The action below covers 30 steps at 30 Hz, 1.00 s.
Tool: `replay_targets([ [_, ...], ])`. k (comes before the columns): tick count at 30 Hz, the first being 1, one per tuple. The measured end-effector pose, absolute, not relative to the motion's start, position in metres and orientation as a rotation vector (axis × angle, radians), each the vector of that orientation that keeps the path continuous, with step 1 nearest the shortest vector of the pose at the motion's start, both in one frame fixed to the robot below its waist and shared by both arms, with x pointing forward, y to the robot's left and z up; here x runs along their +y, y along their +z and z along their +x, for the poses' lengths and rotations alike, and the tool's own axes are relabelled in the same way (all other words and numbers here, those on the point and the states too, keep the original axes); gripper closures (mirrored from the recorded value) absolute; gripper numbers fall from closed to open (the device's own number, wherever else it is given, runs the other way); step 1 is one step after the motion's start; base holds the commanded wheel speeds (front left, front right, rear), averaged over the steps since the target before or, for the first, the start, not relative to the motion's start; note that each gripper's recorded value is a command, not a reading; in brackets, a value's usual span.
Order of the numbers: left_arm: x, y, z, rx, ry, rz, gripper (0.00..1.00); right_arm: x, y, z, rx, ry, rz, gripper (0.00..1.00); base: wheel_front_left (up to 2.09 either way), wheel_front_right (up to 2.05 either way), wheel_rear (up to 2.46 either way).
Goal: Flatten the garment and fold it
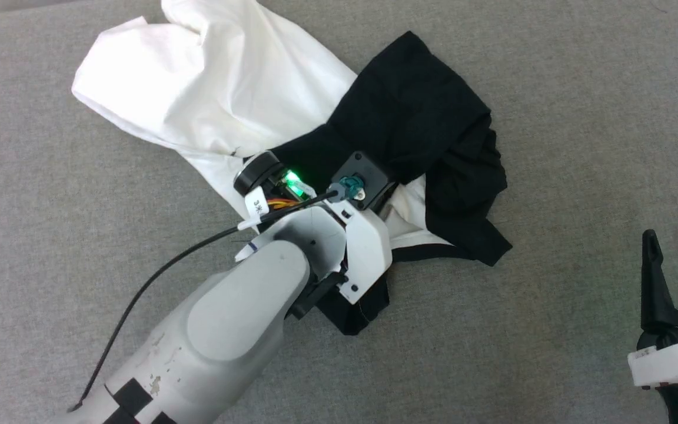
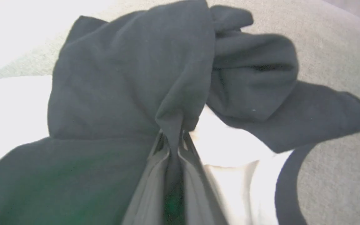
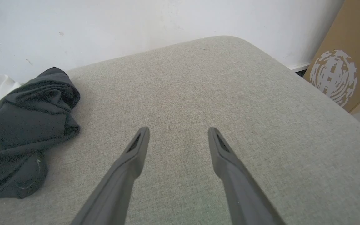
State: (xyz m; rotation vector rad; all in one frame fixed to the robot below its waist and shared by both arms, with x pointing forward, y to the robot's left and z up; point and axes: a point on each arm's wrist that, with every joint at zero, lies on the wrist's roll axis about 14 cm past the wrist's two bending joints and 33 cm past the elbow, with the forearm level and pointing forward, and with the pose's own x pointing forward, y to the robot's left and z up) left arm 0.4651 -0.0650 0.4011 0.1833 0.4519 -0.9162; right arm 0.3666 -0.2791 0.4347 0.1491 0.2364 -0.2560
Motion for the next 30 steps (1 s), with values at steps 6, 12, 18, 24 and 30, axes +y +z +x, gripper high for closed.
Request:
replay_targets([
  [6, -0.068, 0.433, 0.47, 0.357, -0.908, 0.131, 1.0, -0.279, 0.439, 0.369, 0.219, -0.252, 0.152, 0.0, 0.0, 0.0, 0.0],
  [12, -0.065, 0.523, 0.477, 0.136, -0.85, -0.05, 1.0, -0.274, 0.45, 0.37, 0.186, -0.231, 0.167, 0.0, 0.0, 0.0, 0.0],
  [18, -0.004, 0.583, 0.458, -0.004, -0.649, -0.268, 1.0, -0.267, 0.459, 0.364, 0.173, -0.207, 0.179, 0.0, 0.0, 0.0, 0.0],
  [24, 0.095, 0.524, 0.403, 0.169, -0.256, -0.424, 0.9, -0.252, 0.466, 0.366, 0.164, -0.154, 0.192, 0.0, 0.0, 0.0, 0.0],
  [30, 0.15, 0.446, 0.325, 0.421, -0.014, -0.437, 0.0, -0.241, 0.473, 0.374, 0.152, -0.113, 0.195, 0.0, 0.0, 0.0, 0.0],
])
